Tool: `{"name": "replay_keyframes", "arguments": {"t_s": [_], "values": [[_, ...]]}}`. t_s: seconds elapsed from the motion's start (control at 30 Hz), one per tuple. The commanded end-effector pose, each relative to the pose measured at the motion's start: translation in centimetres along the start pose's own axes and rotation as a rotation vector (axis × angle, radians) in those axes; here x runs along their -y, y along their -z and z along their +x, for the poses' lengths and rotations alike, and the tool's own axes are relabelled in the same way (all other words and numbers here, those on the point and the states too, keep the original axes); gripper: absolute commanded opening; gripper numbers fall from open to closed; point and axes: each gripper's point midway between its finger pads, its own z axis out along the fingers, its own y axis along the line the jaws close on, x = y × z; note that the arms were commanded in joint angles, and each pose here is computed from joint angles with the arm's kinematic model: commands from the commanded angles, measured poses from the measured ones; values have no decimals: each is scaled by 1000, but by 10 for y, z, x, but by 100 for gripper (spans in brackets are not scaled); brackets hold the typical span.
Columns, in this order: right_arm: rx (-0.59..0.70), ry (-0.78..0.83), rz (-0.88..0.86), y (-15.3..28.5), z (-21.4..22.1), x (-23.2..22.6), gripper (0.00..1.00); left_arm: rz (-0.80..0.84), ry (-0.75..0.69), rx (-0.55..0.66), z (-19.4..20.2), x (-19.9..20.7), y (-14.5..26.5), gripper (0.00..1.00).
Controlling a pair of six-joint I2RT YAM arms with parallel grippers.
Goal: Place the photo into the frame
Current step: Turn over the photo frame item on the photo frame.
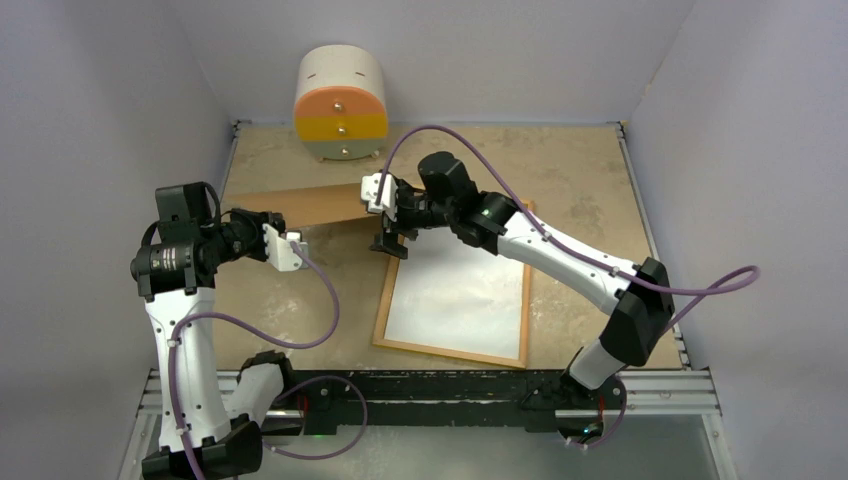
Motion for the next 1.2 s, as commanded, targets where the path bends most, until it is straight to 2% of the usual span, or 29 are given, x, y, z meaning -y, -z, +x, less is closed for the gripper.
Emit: {"name": "replay_keyframes", "arguments": {"t_s": [0.0,0.13,0.3,0.4,0.47,0.57,0.87,0.9,0.93,0.97,1.03,1.1,1.13,1.17], "values": [[-8,137,74,-7,-14,16,88,-68,-113,68,-22,-24,9,0],[-27,177,179,-16,-11,33,73,-62,-126,73,-22,-23,8,0],[-14,205,287,-19,-15,50,48,-71,-135,86,-25,-25,8,0],[10,225,321,-20,-19,56,30,-77,-140,88,-25,-27,9,0],[32,231,315,-22,-24,54,23,-86,-136,90,-25,-30,8,0],[43,243,308,-23,-26,53,22,-99,-137,92,-25,-34,8,0],[-17,256,252,-37,-10,46,27,-126,-134,99,-30,-48,15,0],[-14,253,256,-38,-10,46,30,-123,-134,99,-30,-48,15,0],[-13,250,268,-38,-10,48,41,-122,-134,100,-31,-47,15,0],[-15,246,282,-39,-8,48,47,-123,-135,102,-32,-47,16,0],[-16,250,304,-39,-8,50,50,-126,-143,97,-32,-47,17,0],[-7,254,316,-38,-11,52,43,-126,-151,90,-31,-47,17,0],[-2,257,313,-37,-14,52,36,-129,-149,87,-31,-48,18,0],[4,254,309,-37,-17,52,26,-140,-142,86,-31,-51,18,0]]}}
